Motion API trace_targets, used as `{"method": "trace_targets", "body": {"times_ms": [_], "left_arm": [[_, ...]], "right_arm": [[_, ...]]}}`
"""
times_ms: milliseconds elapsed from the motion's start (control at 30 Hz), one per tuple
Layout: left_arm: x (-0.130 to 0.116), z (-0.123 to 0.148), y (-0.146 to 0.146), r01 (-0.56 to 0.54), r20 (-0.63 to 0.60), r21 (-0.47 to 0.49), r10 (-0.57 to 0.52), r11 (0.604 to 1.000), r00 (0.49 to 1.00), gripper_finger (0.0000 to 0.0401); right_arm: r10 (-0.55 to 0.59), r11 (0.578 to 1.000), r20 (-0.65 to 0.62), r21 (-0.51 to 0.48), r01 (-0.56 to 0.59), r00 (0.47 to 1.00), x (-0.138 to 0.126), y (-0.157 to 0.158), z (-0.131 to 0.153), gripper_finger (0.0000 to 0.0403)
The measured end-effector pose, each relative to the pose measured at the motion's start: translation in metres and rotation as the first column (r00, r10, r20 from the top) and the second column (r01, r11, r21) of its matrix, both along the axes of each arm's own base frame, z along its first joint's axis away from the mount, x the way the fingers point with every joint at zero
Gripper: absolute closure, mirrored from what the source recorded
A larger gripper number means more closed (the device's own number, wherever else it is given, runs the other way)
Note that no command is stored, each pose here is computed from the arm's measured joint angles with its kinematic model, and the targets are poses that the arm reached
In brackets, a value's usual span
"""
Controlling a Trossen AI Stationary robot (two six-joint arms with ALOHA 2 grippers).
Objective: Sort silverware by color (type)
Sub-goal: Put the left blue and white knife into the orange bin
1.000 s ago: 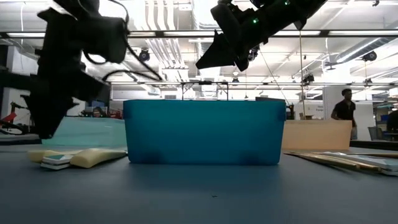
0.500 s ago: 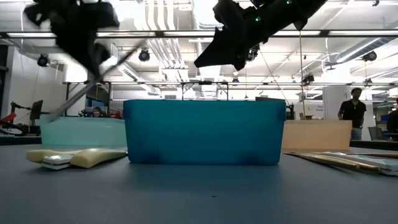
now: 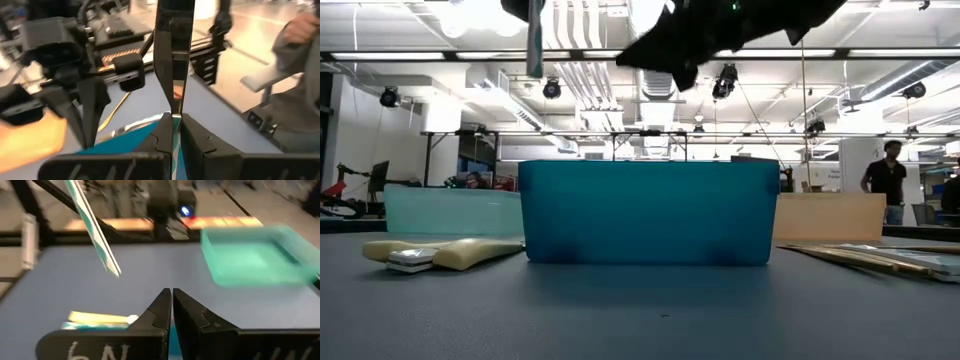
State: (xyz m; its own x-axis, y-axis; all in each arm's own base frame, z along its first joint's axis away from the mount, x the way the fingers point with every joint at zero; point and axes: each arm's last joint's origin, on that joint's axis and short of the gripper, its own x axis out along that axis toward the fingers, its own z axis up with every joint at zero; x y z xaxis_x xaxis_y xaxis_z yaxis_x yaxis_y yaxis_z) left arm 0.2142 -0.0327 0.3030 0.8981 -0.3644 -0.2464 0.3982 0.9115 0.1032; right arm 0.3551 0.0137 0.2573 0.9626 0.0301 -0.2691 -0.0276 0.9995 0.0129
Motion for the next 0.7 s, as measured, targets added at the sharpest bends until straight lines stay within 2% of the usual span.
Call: {"method": "trace_targets", "body": {"times_ms": [133, 233, 400, 533, 700], "left_arm": [[0.012, -0.005, -0.004, 0.085, 0.018, -0.014, -0.085, 0.996, 0.996, 0.0401], [0.021, -0.011, -0.005, 0.099, 0.008, -0.017, -0.099, 0.995, 0.995, 0.0401], [0.032, -0.023, -0.007, 0.113, -0.043, -0.026, -0.114, 0.993, 0.993, 0.0401], [0.039, -0.030, -0.008, 0.113, -0.065, -0.032, -0.114, 0.993, 0.991, 0.0401], [0.046, -0.035, -0.009, 0.112, -0.062, -0.033, -0.114, 0.993, 0.992, 0.0401]], "right_arm": [[0.033, 0.999, 0.103, -0.011, -0.032, 0.994, 0.002, 0.005, 0.010, 0.0394], [0.044, 0.999, 0.157, -0.011, -0.043, 0.987, 0.003, 0.007, 0.015, 0.0394], [0.192, 0.981, 0.156, -0.014, -0.192, 0.969, 0.002, 0.011, 0.015, 0.0379], [0.246, 0.969, 0.162, -0.020, -0.246, 0.956, 0.002, 0.013, 0.016, 0.0340], [0.297, 0.955, 0.182, -0.061, -0.290, 0.937, 0.003, 0.015, 0.023, 0.0268]]}}
